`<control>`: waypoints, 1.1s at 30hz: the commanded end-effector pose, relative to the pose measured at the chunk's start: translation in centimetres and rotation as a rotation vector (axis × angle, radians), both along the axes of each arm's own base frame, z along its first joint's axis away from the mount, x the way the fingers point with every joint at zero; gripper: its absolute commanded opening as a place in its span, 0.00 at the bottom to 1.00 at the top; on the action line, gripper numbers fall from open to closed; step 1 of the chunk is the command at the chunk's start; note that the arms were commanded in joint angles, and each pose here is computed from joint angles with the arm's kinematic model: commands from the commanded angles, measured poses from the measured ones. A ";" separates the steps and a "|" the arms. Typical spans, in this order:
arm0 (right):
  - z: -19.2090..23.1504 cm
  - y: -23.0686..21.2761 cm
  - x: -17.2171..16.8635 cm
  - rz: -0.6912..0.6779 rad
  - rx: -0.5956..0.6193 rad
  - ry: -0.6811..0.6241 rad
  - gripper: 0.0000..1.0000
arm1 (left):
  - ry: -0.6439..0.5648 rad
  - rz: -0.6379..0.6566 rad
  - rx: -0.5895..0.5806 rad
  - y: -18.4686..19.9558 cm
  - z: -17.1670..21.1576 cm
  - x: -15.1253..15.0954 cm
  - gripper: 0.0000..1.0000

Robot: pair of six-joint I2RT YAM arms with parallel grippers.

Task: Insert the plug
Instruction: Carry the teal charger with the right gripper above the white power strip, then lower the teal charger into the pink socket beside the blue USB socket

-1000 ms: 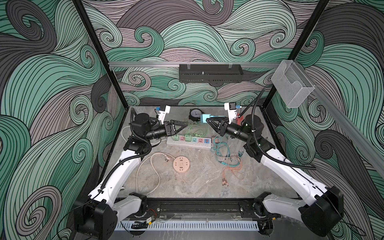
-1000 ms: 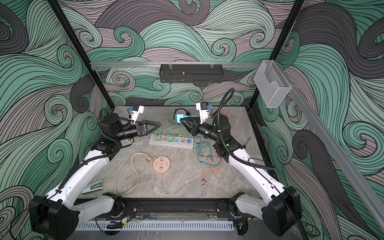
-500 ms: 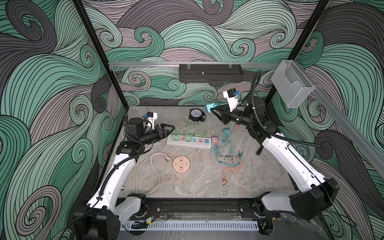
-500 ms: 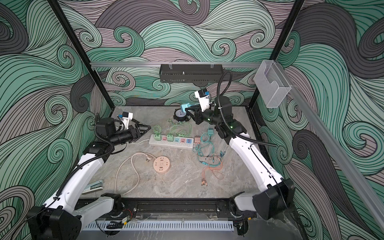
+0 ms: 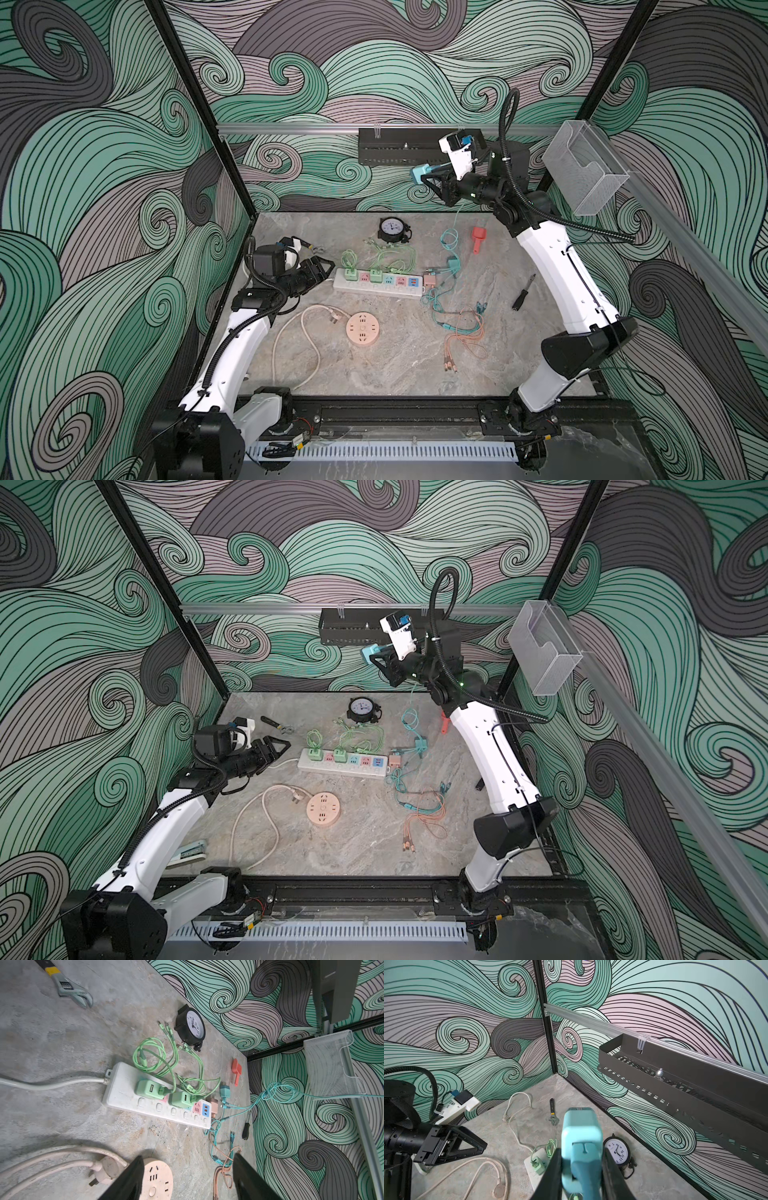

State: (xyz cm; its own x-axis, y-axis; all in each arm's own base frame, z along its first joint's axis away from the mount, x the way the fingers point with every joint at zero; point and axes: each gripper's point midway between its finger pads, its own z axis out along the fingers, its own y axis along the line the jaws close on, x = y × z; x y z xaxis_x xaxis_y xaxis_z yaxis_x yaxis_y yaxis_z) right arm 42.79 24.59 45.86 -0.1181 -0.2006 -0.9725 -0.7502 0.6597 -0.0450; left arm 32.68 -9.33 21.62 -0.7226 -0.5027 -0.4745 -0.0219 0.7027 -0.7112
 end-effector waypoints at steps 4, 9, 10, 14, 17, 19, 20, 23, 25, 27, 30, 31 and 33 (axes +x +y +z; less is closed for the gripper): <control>-5.3 0.1 1.4 0.011 -0.130 0.070 0.00 | 0.064 0.038 0.052 1.2 -2.6 1.0 0.70; -11.5 0.8 1.5 0.087 -0.221 0.146 0.00 | 0.121 0.033 0.071 1.4 -4.7 2.3 0.68; -12.9 0.9 1.4 0.106 -0.237 0.166 0.00 | 0.138 0.027 0.075 1.4 -5.2 2.6 0.68; -17.9 1.3 1.0 0.176 -0.303 0.245 0.00 | 0.187 -0.003 0.058 1.0 -6.8 3.9 0.61; -21.5 1.4 0.7 0.211 -0.351 0.302 0.00 | 0.218 -0.005 0.046 0.9 -8.5 5.1 0.59; -23.7 1.4 0.2 0.230 -0.385 0.335 0.00 | 0.232 -0.002 0.046 1.0 -9.4 5.7 0.59; -24.5 1.3 0.0 0.237 -0.400 0.342 0.00 | 0.237 -0.003 0.047 1.0 -9.7 6.0 0.58; -27.2 1.6 -1.3 0.283 -0.449 0.367 0.00 | 0.259 -0.007 0.057 1.1 -10.9 6.9 0.56; -28.7 1.9 -2.2 0.314 -0.481 0.377 0.00 | 0.272 -0.009 0.060 1.2 -11.7 7.6 0.55; -30.0 2.2 -2.9 0.339 -0.516 0.389 0.00 | 0.281 -0.017 0.060 1.1 -12.1 8.2 0.54; -31.5 2.5 -3.6 0.367 -0.553 0.406 0.00 | 0.282 -0.026 0.067 1.1 -12.7 8.8 0.53; -32.0 2.6 -3.8 0.373 -0.565 0.413 0.00 | 0.280 -0.030 0.068 1.1 -12.9 9.0 0.53; -32.8 2.9 -4.2 0.390 -0.588 0.422 0.00 | 0.285 -0.039 0.067 0.9 -13.3 9.4 0.52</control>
State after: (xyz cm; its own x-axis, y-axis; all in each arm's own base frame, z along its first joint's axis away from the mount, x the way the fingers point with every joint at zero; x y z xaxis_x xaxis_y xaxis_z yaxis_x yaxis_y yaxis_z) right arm 39.24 27.45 14.62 -0.2908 -0.7268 -0.6222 -0.9388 0.3423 0.0389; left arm 40.73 -8.34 7.74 -0.8481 -0.4692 -0.2462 -0.2337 0.7483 -0.6209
